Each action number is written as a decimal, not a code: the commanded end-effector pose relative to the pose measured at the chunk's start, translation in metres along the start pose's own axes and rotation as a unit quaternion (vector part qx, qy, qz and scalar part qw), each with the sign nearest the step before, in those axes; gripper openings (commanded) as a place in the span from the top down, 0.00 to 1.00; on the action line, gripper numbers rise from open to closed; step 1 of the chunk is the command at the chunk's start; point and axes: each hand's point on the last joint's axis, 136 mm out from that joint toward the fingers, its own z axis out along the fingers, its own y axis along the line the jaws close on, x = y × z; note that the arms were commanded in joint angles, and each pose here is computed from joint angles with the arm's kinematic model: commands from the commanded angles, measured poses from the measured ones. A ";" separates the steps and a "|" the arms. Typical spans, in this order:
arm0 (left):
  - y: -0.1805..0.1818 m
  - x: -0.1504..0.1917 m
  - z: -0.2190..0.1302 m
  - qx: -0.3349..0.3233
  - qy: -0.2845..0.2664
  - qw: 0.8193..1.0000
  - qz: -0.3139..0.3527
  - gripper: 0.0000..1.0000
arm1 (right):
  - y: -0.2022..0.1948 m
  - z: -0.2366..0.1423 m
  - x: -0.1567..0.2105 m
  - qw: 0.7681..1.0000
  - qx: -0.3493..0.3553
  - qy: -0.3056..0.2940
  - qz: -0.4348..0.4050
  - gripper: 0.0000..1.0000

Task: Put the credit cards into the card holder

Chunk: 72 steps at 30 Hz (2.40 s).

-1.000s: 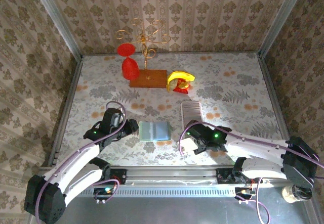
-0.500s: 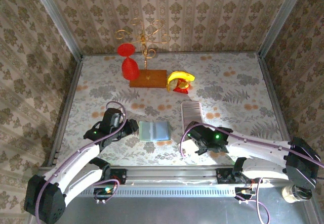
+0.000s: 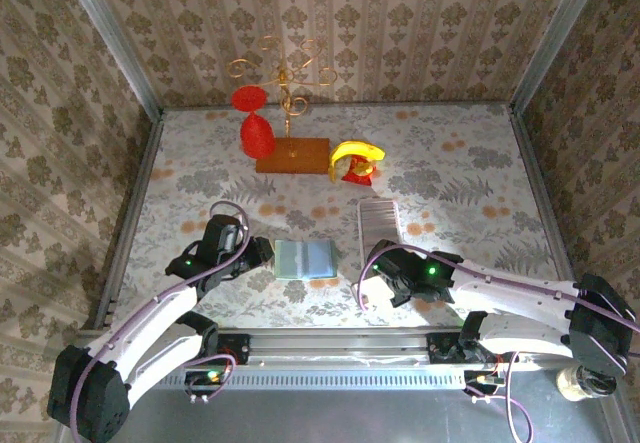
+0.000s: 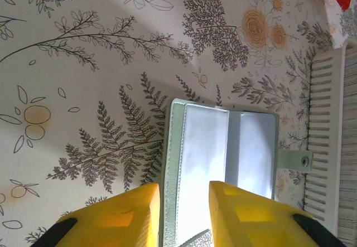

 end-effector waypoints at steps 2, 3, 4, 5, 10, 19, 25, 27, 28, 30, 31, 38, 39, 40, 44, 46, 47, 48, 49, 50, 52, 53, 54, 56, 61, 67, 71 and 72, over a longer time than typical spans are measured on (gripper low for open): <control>0.002 0.003 0.003 0.002 0.005 1.000 -0.009 0.71 | -0.011 -0.009 0.009 0.999 0.023 0.022 -0.006 0.76; 0.002 0.003 0.003 0.002 0.005 1.000 -0.009 0.71 | -0.011 -0.010 0.009 0.999 0.023 0.023 -0.006 0.77; 0.003 0.003 0.003 0.002 0.005 1.000 -0.009 0.72 | -0.011 -0.010 0.009 0.999 0.024 0.023 -0.006 0.77; 0.003 0.003 0.003 0.002 0.006 1.000 -0.009 0.72 | -0.011 -0.011 0.009 0.999 0.025 0.023 -0.004 0.78; 0.003 0.004 0.005 0.001 0.008 1.000 -0.009 0.73 | -0.015 -0.014 0.009 0.999 0.032 0.020 0.002 0.80; 0.004 0.005 0.005 0.000 0.010 1.000 -0.009 0.73 | -0.017 -0.020 0.009 0.999 0.037 0.020 0.006 0.83; 0.005 0.006 0.006 -0.001 0.011 1.000 -0.013 0.74 | -0.014 -0.031 0.008 0.999 0.028 0.010 0.016 0.86; 0.005 0.006 0.006 0.001 0.011 1.000 -0.014 0.74 | -0.010 -0.034 0.008 1.000 0.021 0.006 0.019 0.86; 0.005 0.006 0.006 0.001 0.010 1.000 -0.013 0.74 | -0.007 -0.035 0.007 1.000 0.014 0.004 0.019 0.86; 0.004 0.005 0.006 0.001 0.008 1.000 -0.013 0.74 | -0.001 -0.039 0.007 1.000 -0.003 0.001 0.020 0.87; 0.005 0.005 0.006 0.001 0.008 1.000 -0.013 0.75 | 0.000 -0.041 0.005 1.000 -0.009 -0.003 0.025 0.88; 0.008 0.002 0.003 -0.012 0.001 1.000 -0.012 0.77 | 0.014 -0.065 0.001 0.997 -0.056 -0.017 0.058 0.96; 0.009 0.002 0.002 -0.015 -0.001 1.000 -0.011 0.77 | 0.015 -0.069 0.001 0.996 -0.060 -0.017 0.064 0.97; 0.010 0.000 0.000 -0.018 -0.005 1.000 -0.011 0.78 | 0.016 -0.073 0.000 0.995 -0.065 -0.020 0.070 0.98; 0.009 -0.004 -0.006 -0.020 -0.017 1.000 -0.007 0.80 | 0.012 -0.092 -0.007 0.988 -0.079 -0.028 0.130 1.00; 0.009 -0.005 -0.009 -0.021 -0.020 1.000 -0.004 0.80 | 0.000 -0.099 -0.017 0.980 -0.076 -0.038 0.181 1.00; 0.009 -0.005 -0.009 -0.020 -0.019 1.000 -0.003 0.81 | -0.008 -0.102 -0.022 0.974 -0.070 -0.045 0.209 1.00; 0.008 -0.005 -0.009 -0.019 -0.018 1.000 -0.002 0.82 | -0.018 -0.103 -0.027 0.968 -0.060 -0.053 0.238 1.00; 0.007 -0.005 -0.009 -0.016 -0.016 1.000 -0.001 0.83 | -0.031 -0.103 -0.033 0.959 -0.043 -0.062 0.275 1.00; 0.006 -0.004 -0.009 -0.014 -0.014 1.000 0.000 0.84 | -0.044 -0.101 -0.037 0.945 -0.022 -0.070 0.318 1.00; 0.003 -0.003 -0.008 -0.007 -0.008 1.000 0.000 0.88 | -0.070 -0.096 -0.045 0.911 0.015 -0.091 0.402 1.00; 0.000 -0.002 -0.008 -0.001 -0.004 1.000 0.000 0.90 | -0.083 -0.095 -0.050 0.885 0.027 -0.104 0.452 1.00; -0.002 -0.002 -0.008 0.004 -0.002 1.000 0.000 0.91 | -0.093 -0.092 -0.054 0.864 0.034 -0.114 0.488 1.00; -0.009 -0.002 -0.009 0.018 0.006 1.000 0.001 0.95 | -0.111 -0.087 -0.069 0.811 0.024 -0.136 0.568 1.00; -0.018 0.000 -0.005 0.033 0.026 0.999 0.004 1.00 | -0.136 -0.062 -0.100 0.688 -0.048 -0.133 0.712 1.00; -0.010 0.004 0.008 0.029 0.040 0.999 -0.015 1.00 | -0.134 -0.009 -0.110 0.525 -0.138 -0.072 0.837 1.00; -0.001 0.002 0.016 0.031 0.045 0.998 -0.042 1.00 | -0.134 0.015 -0.106 0.483 -0.126 -0.074 0.863 1.00; -0.001 0.003 0.017 0.033 0.048 0.997 -0.044 1.00 | -0.133 0.019 -0.106 0.479 -0.125 -0.071 0.866 1.00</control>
